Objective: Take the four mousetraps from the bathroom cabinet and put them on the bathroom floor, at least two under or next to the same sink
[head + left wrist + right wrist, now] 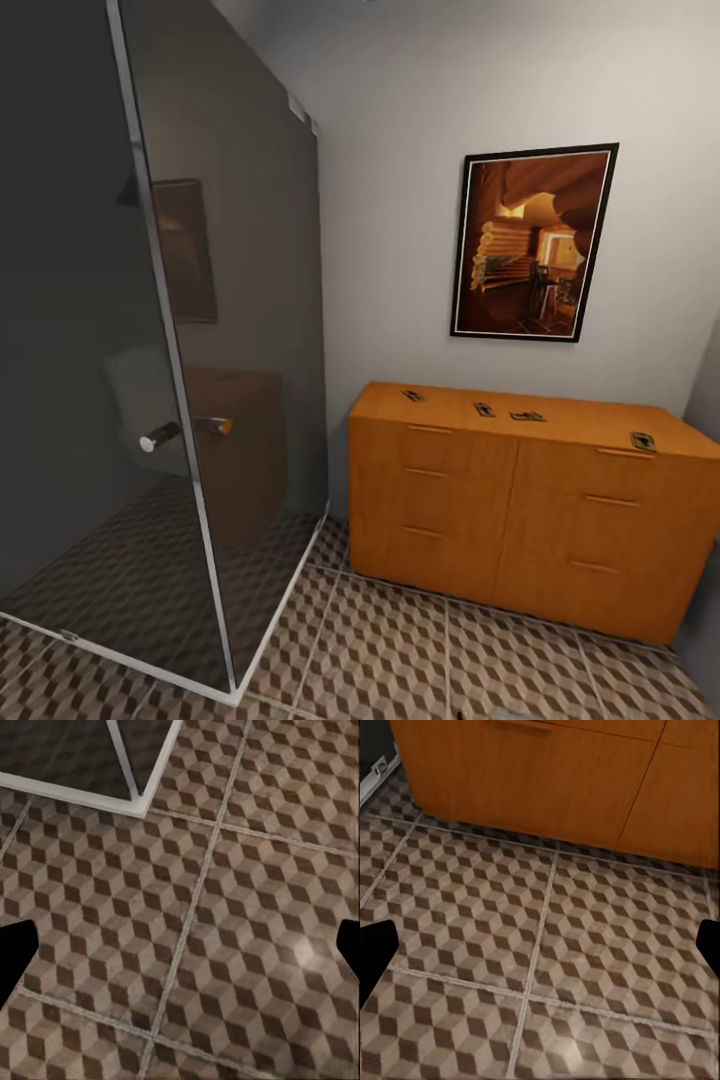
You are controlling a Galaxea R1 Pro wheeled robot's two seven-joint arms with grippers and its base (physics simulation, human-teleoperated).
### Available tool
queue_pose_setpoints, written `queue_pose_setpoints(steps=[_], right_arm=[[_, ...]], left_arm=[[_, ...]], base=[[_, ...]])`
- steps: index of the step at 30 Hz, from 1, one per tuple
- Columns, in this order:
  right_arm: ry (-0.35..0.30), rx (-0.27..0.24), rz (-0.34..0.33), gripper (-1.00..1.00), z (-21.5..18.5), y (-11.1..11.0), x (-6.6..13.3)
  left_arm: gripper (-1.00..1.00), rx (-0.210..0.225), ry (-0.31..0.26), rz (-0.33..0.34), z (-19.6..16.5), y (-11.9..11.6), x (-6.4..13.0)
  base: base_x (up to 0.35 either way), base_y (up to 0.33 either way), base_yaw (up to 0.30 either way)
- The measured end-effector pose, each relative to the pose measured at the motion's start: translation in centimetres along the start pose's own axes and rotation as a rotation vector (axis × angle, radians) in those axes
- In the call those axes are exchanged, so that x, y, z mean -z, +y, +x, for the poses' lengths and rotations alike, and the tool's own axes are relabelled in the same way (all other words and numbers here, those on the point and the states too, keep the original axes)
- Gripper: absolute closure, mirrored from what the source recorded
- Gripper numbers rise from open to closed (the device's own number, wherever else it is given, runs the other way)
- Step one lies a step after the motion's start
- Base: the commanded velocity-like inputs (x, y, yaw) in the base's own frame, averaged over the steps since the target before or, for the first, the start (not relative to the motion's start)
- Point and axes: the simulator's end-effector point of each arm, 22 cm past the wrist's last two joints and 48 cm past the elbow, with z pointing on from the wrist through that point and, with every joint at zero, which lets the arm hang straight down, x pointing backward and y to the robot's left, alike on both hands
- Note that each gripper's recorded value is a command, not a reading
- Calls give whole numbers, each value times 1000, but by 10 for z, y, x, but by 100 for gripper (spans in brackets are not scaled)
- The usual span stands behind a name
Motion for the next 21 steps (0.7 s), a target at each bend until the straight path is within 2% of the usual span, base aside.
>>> queue_pose_setpoints(steps=[12,21], right_arm=[[-10,-1,0,-100,-4,0,0],[-17,-2,1,-100,-7,0,0]], left_arm=[[-100,1,-10,1,-4,-1,0],[-100,2,-18,0,-7,0,0]], base=[[0,-187,-263],[0,-41,-262]])
